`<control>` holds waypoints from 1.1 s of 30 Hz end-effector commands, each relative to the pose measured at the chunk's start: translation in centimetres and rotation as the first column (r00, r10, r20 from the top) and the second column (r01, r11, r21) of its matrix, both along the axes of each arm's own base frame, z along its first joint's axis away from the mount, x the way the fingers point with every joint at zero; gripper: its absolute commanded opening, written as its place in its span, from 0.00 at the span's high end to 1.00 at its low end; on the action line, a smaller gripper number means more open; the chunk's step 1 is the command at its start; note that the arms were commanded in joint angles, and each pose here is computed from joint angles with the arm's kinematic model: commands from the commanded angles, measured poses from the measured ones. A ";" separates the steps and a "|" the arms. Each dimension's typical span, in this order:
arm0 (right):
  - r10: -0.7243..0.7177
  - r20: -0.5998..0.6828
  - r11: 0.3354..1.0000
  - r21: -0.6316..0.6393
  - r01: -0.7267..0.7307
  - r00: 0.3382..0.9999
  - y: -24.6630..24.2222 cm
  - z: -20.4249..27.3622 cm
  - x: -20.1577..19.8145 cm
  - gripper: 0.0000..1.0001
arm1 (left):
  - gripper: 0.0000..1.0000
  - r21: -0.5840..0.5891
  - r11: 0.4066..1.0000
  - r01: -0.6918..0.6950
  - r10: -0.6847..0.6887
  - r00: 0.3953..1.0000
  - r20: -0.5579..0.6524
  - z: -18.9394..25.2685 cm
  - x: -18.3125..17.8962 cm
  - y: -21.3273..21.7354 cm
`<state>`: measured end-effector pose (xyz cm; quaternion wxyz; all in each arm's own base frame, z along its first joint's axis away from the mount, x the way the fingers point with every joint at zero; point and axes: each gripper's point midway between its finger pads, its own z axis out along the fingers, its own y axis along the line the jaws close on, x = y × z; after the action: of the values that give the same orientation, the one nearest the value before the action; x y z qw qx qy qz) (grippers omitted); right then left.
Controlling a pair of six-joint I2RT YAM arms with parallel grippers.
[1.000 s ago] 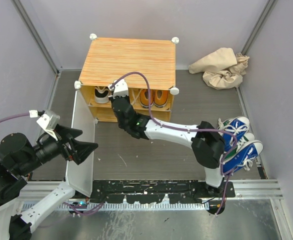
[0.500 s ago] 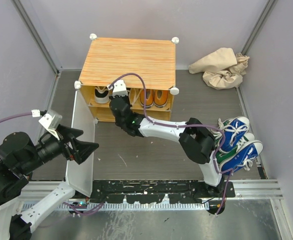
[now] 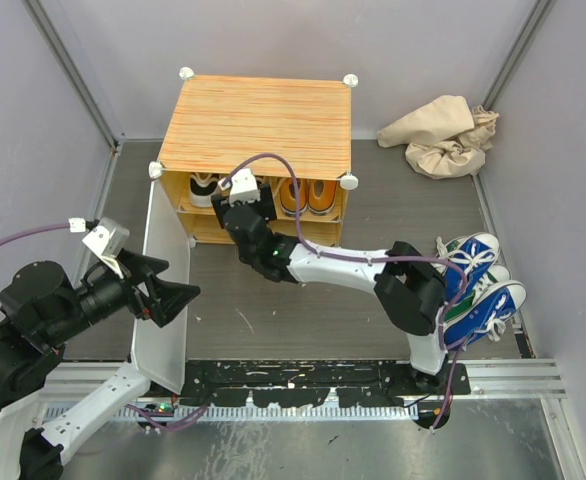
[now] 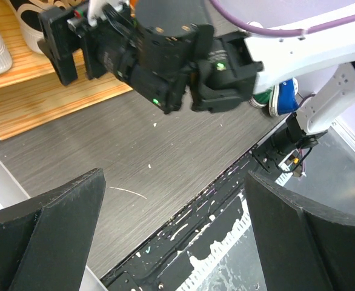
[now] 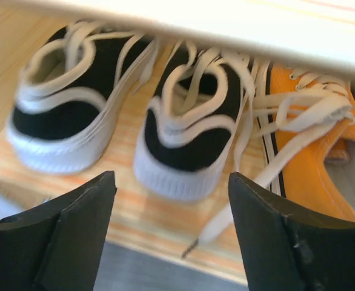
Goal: Place and organize the shoes in the shoe cabinet
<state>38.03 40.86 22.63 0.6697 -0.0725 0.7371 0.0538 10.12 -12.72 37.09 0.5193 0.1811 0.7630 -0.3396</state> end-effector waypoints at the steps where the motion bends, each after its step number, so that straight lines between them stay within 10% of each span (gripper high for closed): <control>1: 0.084 0.019 0.996 0.035 -0.085 0.996 0.6 4.7 -6.7 0.15 | 0.02 -0.001 1.000 0.008 -0.008 1.000 0.027 0.3 0.3 -0.2; 12: -0.259 -0.370 0.966 -0.098 0.240 0.892 -19.7 -4.3 -15.0 0.00 | 0.02 -0.010 0.999 0.047 -0.046 0.997 0.061 -0.2 -0.3 -0.5; 33: -0.708 -0.526 0.559 -0.011 0.829 0.470 -45.3 -6.1 -12.9 0.06 | 0.02 -0.100 0.968 0.232 -0.230 0.973 0.035 -1.6 -0.9 -4.2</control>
<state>25.33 -2.55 16.68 0.4197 0.3361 0.8285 -0.1563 9.40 -15.96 33.85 0.4779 0.2309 0.7443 -0.4054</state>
